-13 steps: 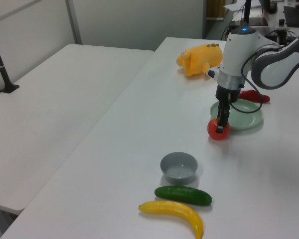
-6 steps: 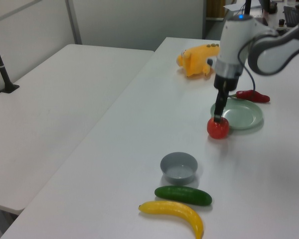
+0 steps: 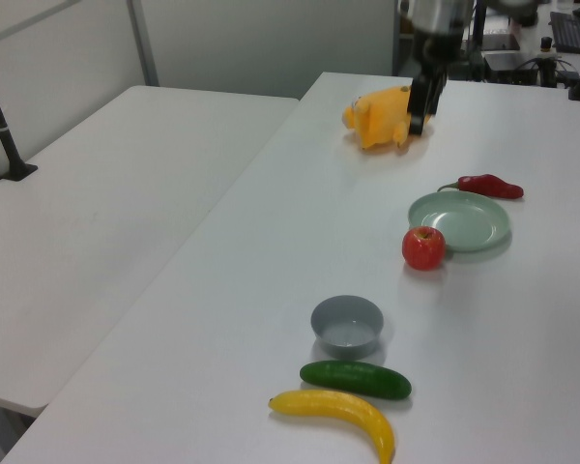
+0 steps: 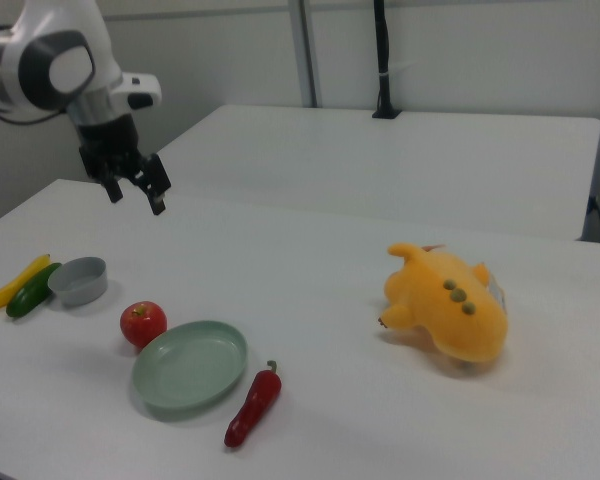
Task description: Red apple placed in the center of the desktop
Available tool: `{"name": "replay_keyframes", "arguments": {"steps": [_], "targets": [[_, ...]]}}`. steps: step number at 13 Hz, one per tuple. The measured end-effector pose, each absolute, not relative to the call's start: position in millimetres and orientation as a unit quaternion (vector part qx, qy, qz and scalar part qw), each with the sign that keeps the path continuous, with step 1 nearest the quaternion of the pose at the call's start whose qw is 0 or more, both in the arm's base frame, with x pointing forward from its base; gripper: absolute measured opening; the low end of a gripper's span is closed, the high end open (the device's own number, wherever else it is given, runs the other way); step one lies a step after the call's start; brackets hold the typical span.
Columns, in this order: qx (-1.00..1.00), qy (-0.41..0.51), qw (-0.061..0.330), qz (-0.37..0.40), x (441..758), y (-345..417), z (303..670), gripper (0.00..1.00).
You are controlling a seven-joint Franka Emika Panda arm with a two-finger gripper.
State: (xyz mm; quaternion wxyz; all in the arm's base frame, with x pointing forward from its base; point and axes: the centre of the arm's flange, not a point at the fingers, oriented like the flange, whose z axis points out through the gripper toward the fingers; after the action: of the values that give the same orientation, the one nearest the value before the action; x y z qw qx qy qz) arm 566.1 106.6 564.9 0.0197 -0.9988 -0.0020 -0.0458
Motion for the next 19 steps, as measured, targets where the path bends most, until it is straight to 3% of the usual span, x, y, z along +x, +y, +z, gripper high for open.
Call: {"name": "replay_keyframes", "arguments": {"steps": [3, 6, 14, 19], "targets": [[-0.999, 0.026, 0.018, -0.038, 556.2, 82.0, 621.4, 1.0], [-0.998, 0.047, 0.017, -0.026, 538.9, 60.3, 651.0, 1.0], [-0.997, -0.052, 0.024, -0.057, 553.7, 44.8, 642.4, 1.0], [-0.997, -0.058, 0.024, -0.052, 553.4, 47.1, 637.2, 1.0]]}}
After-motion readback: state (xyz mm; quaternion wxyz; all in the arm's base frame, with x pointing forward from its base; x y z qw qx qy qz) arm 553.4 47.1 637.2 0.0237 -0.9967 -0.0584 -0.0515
